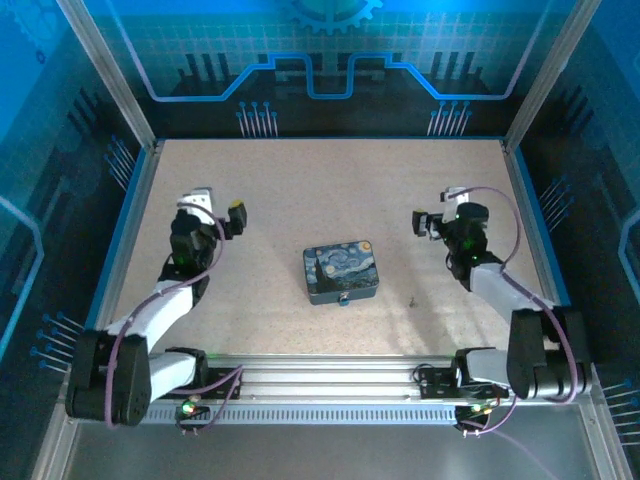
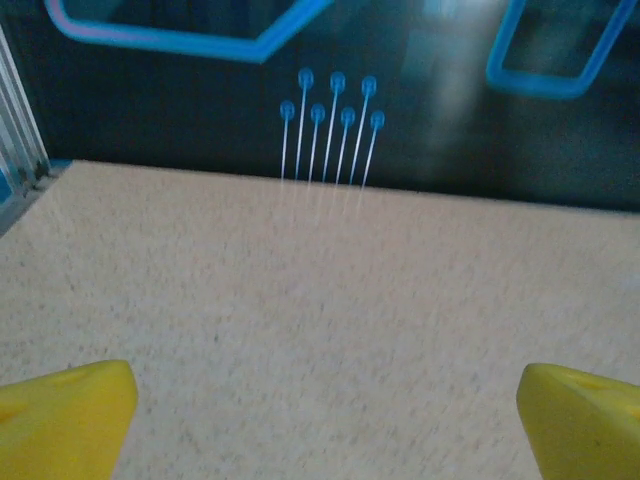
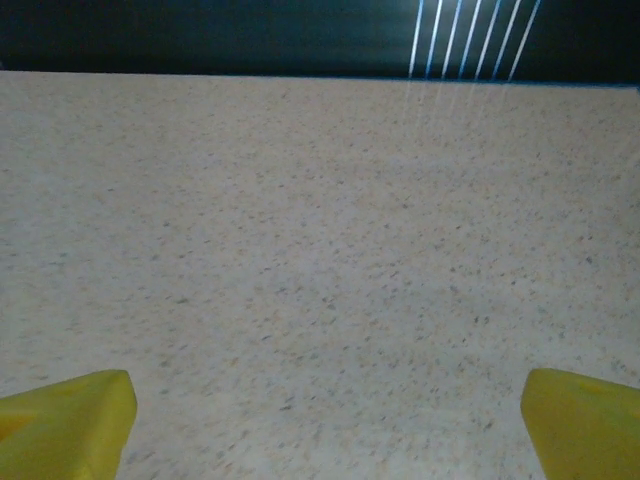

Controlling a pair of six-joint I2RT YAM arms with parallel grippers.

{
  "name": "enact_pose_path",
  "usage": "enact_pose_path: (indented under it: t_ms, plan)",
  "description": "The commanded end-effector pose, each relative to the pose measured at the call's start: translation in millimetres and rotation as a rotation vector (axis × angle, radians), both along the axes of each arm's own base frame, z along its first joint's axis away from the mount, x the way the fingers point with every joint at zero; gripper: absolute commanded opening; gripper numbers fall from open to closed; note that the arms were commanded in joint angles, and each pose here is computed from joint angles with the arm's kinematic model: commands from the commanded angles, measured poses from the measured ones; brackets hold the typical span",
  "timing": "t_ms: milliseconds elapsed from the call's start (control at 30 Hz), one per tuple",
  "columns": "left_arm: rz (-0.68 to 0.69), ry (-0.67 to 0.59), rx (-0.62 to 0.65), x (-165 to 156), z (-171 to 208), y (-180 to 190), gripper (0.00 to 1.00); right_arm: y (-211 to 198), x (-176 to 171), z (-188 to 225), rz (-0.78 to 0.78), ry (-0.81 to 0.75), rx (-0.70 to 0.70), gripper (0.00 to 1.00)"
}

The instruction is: Unlock the padlock with the key

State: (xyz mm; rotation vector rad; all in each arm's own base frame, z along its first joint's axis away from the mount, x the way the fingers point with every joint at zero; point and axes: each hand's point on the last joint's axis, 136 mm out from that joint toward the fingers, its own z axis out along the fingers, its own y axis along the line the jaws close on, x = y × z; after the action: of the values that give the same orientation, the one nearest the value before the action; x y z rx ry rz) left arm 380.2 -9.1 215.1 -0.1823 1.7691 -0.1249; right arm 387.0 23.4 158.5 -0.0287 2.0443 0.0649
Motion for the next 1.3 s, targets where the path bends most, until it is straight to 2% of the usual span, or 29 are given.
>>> enact_pose_path:
  t_ms: [0,133,267,367,533,767,1033,1267]
  plan:
    - [0.043,0.152,-0.181,-13.9,-3.6,-2.2,0.99,14.6,-35.9,-16.8,-0.003,0.239,0.109,1.00]
    - [-0.013,0.217,-0.344,-25.2,0.8,-23.7,0.99,27.7,-73.9,-25.4,-0.028,0.456,0.221,1.00]
    - [-0.075,0.251,-0.470,-35.1,-5.0,-54.6,0.99,43.8,-121.2,-53.9,-0.038,0.695,0.284,0.97]
    - [-0.146,0.266,-0.488,-38.8,-7.4,-86.9,0.99,52.1,-155.4,-74.4,-0.050,0.841,0.290,0.91]
    - [-0.266,0.294,-0.468,-38.1,-6.6,-137.3,0.99,57.9,-190.5,-94.2,-0.054,0.964,0.267,0.83]
    - [-0.343,0.280,-0.423,-29.9,0.2,-169.0,0.99,60.4,-207.1,-118.7,-0.056,1.048,0.240,0.58]
    - [-0.348,0.284,-0.421,-28.0,-0.5,-171.9,0.99,64.4,-202.3,-130.5,-0.052,1.065,0.217,0.41]
    - [-0.345,0.284,-0.422,-28.1,-0.5,-171.3,0.99,60.3,-199.6,-137.6,-0.074,1.078,0.178,0.33]
